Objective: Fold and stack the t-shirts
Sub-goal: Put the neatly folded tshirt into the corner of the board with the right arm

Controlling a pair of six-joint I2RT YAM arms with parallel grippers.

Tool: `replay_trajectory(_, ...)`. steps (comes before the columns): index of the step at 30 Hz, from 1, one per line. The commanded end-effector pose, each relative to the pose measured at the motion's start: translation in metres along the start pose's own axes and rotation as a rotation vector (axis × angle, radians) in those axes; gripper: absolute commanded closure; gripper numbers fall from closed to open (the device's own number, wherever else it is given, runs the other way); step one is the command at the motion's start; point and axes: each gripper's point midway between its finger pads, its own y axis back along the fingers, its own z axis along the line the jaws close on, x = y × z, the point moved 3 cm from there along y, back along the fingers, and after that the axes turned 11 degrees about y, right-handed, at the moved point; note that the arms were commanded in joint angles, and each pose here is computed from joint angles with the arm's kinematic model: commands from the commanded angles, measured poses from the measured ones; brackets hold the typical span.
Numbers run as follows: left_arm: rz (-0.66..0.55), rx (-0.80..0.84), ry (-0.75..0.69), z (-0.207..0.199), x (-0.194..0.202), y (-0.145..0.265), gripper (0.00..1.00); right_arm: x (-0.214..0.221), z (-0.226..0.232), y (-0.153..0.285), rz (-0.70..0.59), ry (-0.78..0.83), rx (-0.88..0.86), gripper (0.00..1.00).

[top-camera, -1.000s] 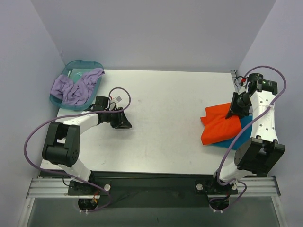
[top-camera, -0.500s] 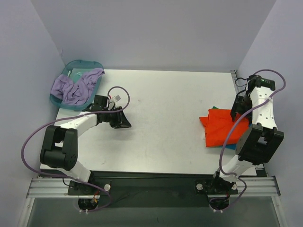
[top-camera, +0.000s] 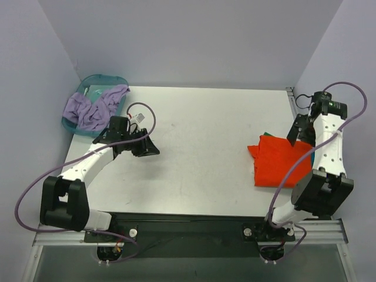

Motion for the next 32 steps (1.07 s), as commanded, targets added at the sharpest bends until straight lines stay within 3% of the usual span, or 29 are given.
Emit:
replay_trajectory(1, -0.094, 0.005, -0.027, -0.017, -0.011, 0.023, 0.65, 0.010, 0.008, 0.032, -0.132, -0.054, -0.115, 0.00)
replay_trajectory(5, -0.161, -0.030, -0.024, -0.018, -0.010, 0.039, 0.64, 0.019, 0.044, 0.054, -0.275, -0.032, -0.318, 0.00)
replay_trajectory(13, -0.310, -0.080, -0.033, -0.019, -0.004, 0.076, 0.64, 0.051, 0.112, 0.075, -0.472, 0.107, -0.559, 0.00)
replay_trajectory(20, -0.373, -0.089, -0.007, -0.013, 0.017, 0.098, 0.65, 0.101, 0.163, 0.063, -0.452, 0.167, -0.769, 0.00)
replay_trajectory(25, -0.407, -0.095, 0.001, -0.007, 0.035, 0.113, 0.65, 0.127, 0.178, 0.047, -0.390, 0.240, -0.782, 0.00)
replay_trajectory(32, -0.422, -0.147, 0.024, 0.005, 0.062, 0.135, 0.67, 0.138, 0.179, 0.051, -0.397, 0.266, -0.816, 0.00)
